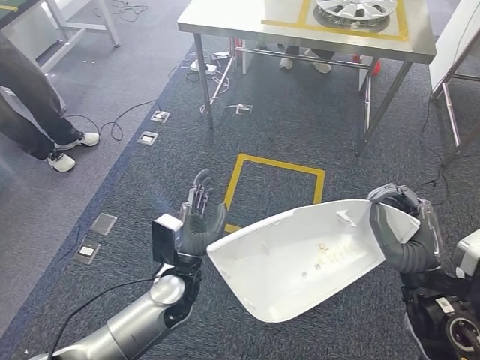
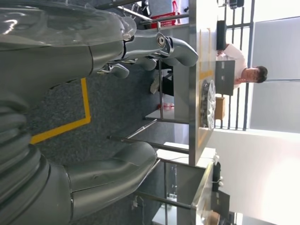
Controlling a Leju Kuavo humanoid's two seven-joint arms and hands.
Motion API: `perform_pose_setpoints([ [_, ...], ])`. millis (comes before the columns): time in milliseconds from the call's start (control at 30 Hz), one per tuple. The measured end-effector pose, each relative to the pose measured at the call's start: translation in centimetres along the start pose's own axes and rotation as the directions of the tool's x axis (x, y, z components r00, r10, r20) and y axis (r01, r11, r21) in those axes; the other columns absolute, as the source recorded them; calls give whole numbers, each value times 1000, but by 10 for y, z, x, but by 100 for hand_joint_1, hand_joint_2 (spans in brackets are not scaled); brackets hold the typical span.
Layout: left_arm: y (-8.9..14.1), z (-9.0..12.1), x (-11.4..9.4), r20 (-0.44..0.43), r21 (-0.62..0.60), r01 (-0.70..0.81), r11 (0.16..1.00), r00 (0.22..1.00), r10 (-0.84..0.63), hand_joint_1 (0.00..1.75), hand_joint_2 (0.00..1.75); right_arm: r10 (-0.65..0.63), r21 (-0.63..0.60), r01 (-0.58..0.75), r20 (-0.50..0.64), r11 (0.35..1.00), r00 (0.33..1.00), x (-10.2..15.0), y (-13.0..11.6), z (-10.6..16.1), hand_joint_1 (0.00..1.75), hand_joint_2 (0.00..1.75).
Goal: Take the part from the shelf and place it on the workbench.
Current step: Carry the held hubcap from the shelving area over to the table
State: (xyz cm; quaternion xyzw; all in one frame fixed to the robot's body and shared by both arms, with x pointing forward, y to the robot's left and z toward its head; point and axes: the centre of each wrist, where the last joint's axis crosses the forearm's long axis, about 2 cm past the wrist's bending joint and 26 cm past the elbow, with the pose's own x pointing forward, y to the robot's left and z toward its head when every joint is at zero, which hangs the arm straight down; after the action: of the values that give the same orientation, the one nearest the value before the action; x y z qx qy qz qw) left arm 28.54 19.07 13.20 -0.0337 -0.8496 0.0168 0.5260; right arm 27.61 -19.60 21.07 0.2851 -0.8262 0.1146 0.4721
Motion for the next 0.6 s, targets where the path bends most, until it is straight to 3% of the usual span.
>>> perform_pose_setpoints([
  [600, -4, 1, 0, -8, -8, -9, 1000, 1000, 9, 0, 175, -2, 12, 2, -20, 1000, 1000, -5, 6, 3, 175, 175],
])
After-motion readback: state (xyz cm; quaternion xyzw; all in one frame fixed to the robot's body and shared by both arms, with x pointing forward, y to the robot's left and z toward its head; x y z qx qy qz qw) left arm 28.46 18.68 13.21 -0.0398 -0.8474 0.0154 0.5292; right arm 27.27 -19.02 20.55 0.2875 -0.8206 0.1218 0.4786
